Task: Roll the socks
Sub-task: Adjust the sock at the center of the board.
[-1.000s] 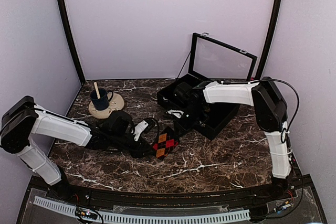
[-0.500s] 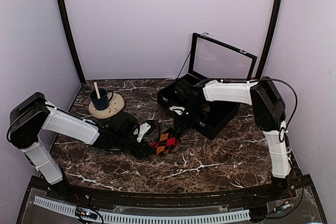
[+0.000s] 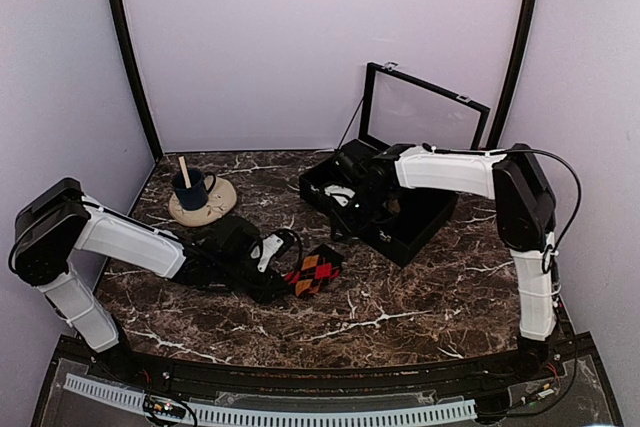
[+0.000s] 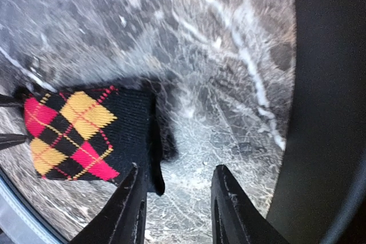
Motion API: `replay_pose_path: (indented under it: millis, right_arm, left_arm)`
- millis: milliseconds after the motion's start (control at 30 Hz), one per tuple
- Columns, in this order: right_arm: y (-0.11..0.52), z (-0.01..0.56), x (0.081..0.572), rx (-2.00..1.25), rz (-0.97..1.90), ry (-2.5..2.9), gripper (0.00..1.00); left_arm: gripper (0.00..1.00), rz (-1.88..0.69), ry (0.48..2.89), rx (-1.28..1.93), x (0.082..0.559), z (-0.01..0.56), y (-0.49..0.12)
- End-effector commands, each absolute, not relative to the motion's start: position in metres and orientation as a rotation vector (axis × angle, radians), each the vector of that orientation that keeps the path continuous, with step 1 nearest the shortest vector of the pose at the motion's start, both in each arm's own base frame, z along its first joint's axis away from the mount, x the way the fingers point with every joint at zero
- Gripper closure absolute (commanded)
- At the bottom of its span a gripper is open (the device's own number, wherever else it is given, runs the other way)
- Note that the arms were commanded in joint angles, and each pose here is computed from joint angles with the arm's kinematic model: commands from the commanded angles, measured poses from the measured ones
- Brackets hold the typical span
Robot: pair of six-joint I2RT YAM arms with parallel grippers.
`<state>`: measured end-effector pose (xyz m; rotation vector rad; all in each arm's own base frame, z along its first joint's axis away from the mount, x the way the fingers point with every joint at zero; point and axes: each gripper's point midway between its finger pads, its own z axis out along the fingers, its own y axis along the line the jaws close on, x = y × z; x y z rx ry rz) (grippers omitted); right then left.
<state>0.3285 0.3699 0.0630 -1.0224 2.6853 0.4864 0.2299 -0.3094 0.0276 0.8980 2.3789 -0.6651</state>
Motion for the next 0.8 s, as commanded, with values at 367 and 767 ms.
replay_pose_path:
  millis: [367,767]
  right_arm:
    - [0.447,0.105,0.300,-0.821,0.915,2.512,0.67]
    - [0.462,0.080,0.279,-0.624,1.058,2.487,0.83]
  left_arm:
    - [0.65,-0.678,2.467,0.784,0.203,0.033,-0.284]
    - [0.65,-0.695,2.425,0.696,0.184,0.059,-0.274]
